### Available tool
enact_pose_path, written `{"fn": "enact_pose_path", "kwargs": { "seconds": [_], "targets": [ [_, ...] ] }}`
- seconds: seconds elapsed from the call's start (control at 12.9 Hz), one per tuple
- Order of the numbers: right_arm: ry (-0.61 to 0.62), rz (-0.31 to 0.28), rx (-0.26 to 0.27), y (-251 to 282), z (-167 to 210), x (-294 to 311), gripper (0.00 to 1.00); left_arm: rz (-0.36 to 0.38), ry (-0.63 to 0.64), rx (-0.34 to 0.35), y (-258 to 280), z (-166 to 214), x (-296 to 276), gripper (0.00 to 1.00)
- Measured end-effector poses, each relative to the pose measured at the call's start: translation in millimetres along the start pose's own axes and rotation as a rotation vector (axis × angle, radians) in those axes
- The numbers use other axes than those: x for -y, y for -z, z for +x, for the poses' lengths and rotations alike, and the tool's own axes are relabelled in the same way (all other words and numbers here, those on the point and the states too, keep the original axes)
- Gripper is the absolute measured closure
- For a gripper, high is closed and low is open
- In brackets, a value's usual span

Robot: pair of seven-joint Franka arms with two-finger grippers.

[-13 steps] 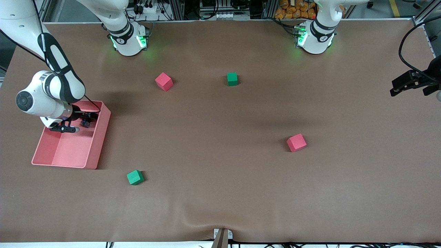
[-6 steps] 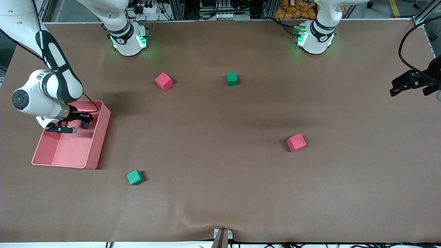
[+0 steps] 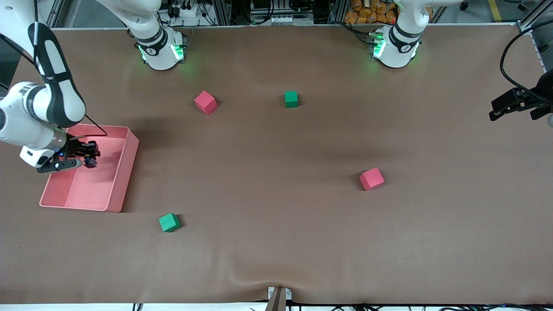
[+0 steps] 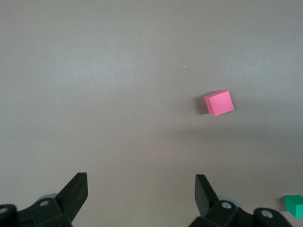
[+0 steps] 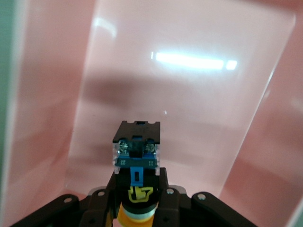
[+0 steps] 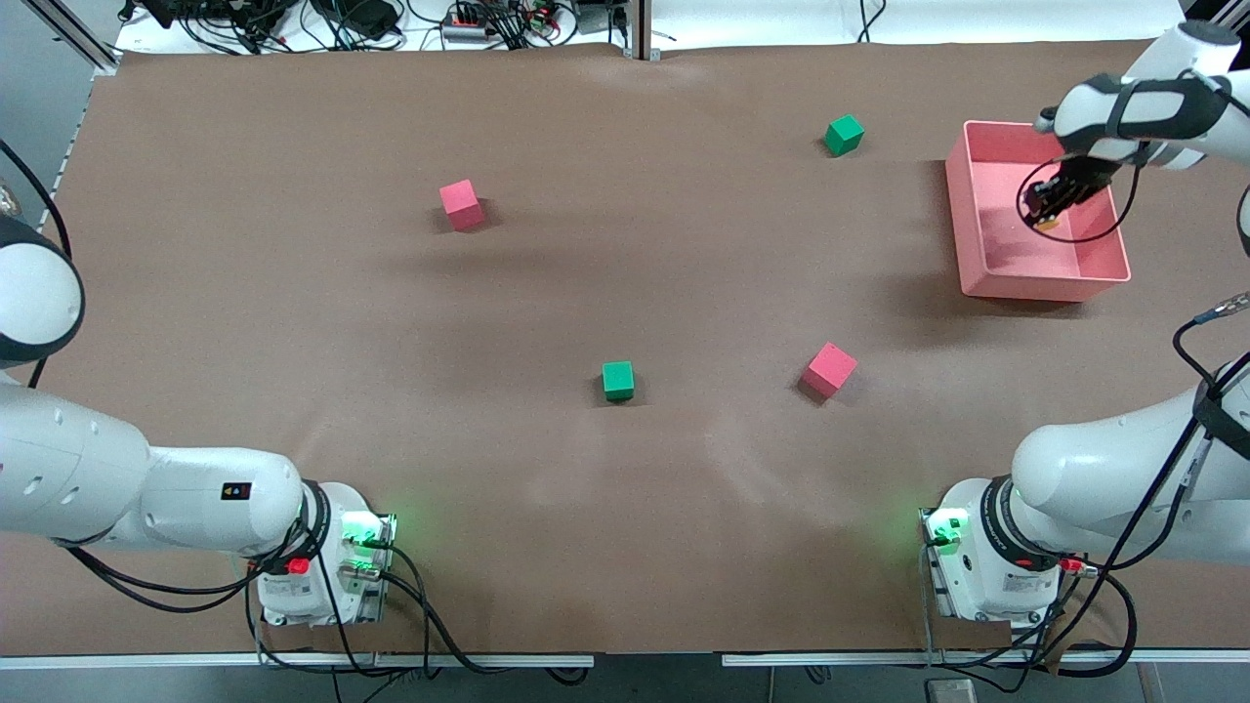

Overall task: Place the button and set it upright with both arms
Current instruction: 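Lift the switch out of the tray with the right gripper toward mid-table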

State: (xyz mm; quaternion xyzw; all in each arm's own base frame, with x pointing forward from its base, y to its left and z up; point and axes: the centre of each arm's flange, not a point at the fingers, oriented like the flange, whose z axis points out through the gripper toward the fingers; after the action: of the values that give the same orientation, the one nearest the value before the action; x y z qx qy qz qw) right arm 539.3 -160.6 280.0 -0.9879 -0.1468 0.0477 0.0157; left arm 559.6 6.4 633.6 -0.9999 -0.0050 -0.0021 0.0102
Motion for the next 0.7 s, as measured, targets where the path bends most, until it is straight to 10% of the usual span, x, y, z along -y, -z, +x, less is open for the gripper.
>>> {"fn": "enact_pose_path", "kwargs": {
  "seconds": [0.7],
  "targets": [
    [0.700, -0.098, -0.155, 115, 131, 159, 0.67, 0.000, 0.001, 0.000, 0, 0, 1, 0.00]
  ]
}}
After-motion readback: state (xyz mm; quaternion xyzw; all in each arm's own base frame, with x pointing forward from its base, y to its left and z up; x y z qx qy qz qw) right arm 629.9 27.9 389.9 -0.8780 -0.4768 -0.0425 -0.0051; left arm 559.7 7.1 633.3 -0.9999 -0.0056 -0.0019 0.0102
